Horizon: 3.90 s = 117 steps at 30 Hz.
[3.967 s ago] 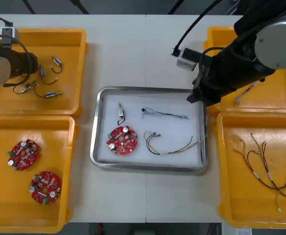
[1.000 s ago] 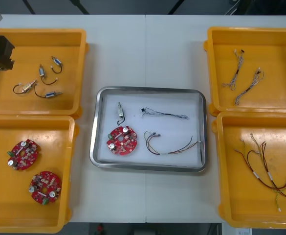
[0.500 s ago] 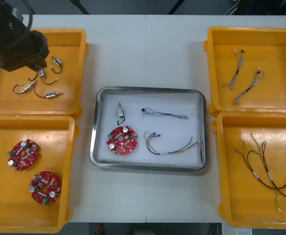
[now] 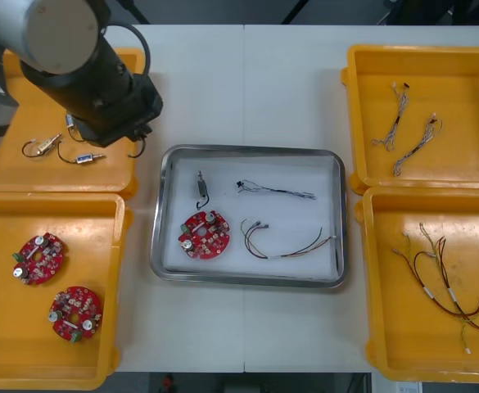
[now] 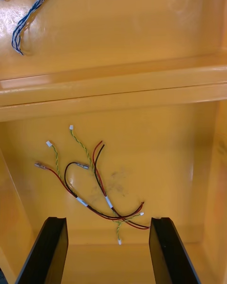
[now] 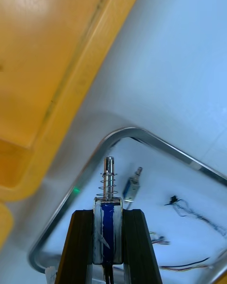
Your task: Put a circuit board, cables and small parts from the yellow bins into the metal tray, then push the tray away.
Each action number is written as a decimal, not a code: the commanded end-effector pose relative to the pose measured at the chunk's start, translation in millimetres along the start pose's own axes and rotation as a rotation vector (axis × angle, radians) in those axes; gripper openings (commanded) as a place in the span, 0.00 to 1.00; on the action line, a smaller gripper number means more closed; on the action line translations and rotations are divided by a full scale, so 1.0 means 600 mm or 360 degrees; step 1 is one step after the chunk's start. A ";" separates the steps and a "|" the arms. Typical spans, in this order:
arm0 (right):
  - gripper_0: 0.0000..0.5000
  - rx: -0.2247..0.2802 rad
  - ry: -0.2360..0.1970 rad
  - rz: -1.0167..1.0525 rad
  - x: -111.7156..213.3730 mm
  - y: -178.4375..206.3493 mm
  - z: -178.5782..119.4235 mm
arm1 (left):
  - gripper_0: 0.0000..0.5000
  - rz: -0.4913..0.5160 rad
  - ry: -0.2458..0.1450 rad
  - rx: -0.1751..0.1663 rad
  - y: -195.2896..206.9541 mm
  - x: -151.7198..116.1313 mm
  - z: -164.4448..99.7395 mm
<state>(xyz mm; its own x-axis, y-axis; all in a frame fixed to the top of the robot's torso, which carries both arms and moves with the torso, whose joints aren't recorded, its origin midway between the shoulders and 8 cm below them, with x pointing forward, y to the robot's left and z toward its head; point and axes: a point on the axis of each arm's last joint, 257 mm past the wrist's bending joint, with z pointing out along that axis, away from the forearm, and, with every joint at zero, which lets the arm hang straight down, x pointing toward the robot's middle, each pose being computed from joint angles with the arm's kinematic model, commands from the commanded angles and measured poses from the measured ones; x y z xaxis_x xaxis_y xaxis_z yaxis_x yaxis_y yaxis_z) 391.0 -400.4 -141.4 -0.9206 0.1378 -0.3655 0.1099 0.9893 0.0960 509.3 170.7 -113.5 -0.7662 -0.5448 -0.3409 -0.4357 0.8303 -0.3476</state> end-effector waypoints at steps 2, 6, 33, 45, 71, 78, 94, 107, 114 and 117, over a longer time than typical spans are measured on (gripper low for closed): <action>1.00 0.0064 -0.0079 0.0017 -0.018 -0.020 -0.031 | 0.00 0.0164 -0.0087 0.0024 -0.077 0.058 0.008; 1.00 0.0064 -0.0079 0.0017 -0.018 -0.020 -0.031 | 0.00 0.0138 -0.0106 0.0047 -0.101 0.102 0.049; 1.00 0.0064 -0.0079 0.0017 -0.018 -0.020 -0.031 | 0.00 0.0342 -0.0295 0.0066 -0.110 0.205 0.179; 1.00 0.0064 -0.0079 0.0017 -0.018 -0.020 -0.031 | 0.03 0.0356 -0.0356 0.0065 -0.107 0.186 0.215; 1.00 0.0064 -0.0079 0.0017 -0.018 -0.020 -0.031 | 0.88 0.0336 -0.0299 0.0162 -0.122 0.177 0.086; 1.00 0.0064 -0.0079 0.0017 -0.018 -0.020 -0.031 | 0.88 0.0294 -0.0345 0.0226 -0.101 0.135 -0.034; 1.00 0.0064 -0.0079 0.0017 -0.018 -0.020 -0.031 | 0.90 0.0626 -0.0291 -0.0009 0.066 -0.025 -0.149; 1.00 0.0028 0.0045 -0.0094 0.018 0.016 0.005 | 0.99 0.0761 -0.0211 -0.0094 0.220 -0.106 -0.175; 1.00 0.0011 0.0036 -0.0370 0.024 0.089 0.006 | 1.00 0.0748 -0.0208 -0.0196 0.343 -0.126 -0.195; 1.00 -0.0001 0.0034 -0.0499 0.031 0.122 0.006 | 1.00 0.0684 -0.0209 -0.0209 0.382 -0.126 -0.196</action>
<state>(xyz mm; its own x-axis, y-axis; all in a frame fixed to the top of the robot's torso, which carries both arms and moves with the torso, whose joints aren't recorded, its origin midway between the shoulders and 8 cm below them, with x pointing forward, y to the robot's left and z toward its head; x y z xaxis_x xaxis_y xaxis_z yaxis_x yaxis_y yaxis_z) 380.0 -346.7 -158.9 -0.9417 -0.0629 -0.3305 -0.0776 0.9965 0.0317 423.3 385.6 -71.0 -0.8373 -0.1579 -0.5235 -0.1351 0.9875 -0.0817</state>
